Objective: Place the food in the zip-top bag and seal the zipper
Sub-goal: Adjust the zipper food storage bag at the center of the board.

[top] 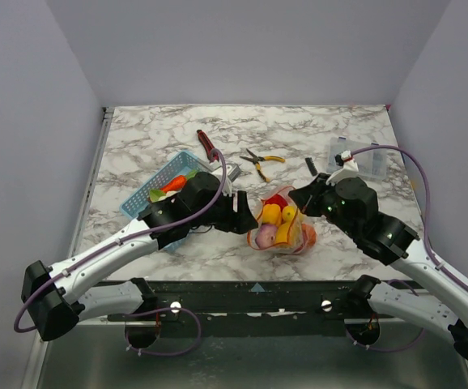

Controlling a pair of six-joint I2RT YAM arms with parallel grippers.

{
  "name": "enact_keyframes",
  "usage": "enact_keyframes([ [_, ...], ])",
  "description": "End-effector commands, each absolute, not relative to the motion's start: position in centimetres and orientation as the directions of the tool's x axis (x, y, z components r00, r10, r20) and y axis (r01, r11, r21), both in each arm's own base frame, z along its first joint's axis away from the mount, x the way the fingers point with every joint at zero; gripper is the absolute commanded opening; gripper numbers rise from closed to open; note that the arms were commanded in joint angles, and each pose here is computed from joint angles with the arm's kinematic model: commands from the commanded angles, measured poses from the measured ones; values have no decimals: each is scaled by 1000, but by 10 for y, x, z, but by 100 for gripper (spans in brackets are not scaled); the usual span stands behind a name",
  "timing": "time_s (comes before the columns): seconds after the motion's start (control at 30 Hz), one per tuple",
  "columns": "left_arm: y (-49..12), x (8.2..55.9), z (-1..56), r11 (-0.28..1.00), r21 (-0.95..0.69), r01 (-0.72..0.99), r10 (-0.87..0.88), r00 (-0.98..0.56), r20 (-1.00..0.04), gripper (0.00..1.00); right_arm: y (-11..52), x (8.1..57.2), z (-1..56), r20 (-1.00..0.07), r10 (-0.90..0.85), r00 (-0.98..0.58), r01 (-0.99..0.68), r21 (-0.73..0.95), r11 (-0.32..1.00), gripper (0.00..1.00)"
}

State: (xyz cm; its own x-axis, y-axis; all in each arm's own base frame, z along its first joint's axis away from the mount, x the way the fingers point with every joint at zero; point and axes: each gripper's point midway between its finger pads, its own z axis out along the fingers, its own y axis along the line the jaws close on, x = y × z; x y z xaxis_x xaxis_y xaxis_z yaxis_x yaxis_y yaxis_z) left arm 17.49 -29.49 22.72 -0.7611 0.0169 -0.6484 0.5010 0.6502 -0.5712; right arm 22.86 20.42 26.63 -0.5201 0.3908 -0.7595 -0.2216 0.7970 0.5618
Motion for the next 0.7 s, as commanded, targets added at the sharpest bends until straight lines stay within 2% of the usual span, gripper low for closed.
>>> enact_keyframes([
  [0.0, -313, 168, 226, 576, -660, 482, -26, -796, -605, 65, 203, 228, 289, -770, 417, -483, -249, 577, 778, 0],
  [0.13, -320, 170, 217, 573, -668, 475, -11, -810, -586, 57, 202, 226, 288, -770, 405, -493, -249, 571, 782, 0],
  [0.33, -324, 171, 211, 570, -676, 467, -7, -820, -573, 37, 200, 224, 286, -775, 389, -498, -248, 557, 792, 0],
  [0.4, -325, 171, 210, 570, -677, 466, -6, -821, -571, 27, 199, 224, 285, -779, 376, -502, -248, 546, 800, 0],
  [0.5, -323, 172, 211, 585, -667, 461, -9, -819, -574, 3, 199, 223, 282, -787, 340, -515, -255, 520, 815, 0],
  [0.53, -321, 173, 212, 591, -662, 460, -11, -816, -578, 0, 200, 222, 280, -790, 321, -523, -264, 508, 820, 0],
  [0.67, -318, 177, 228, 603, -631, 487, 4, -794, -608, 0, 203, 218, 275, -800, 249, -546, -305, 466, 831, 0],
])
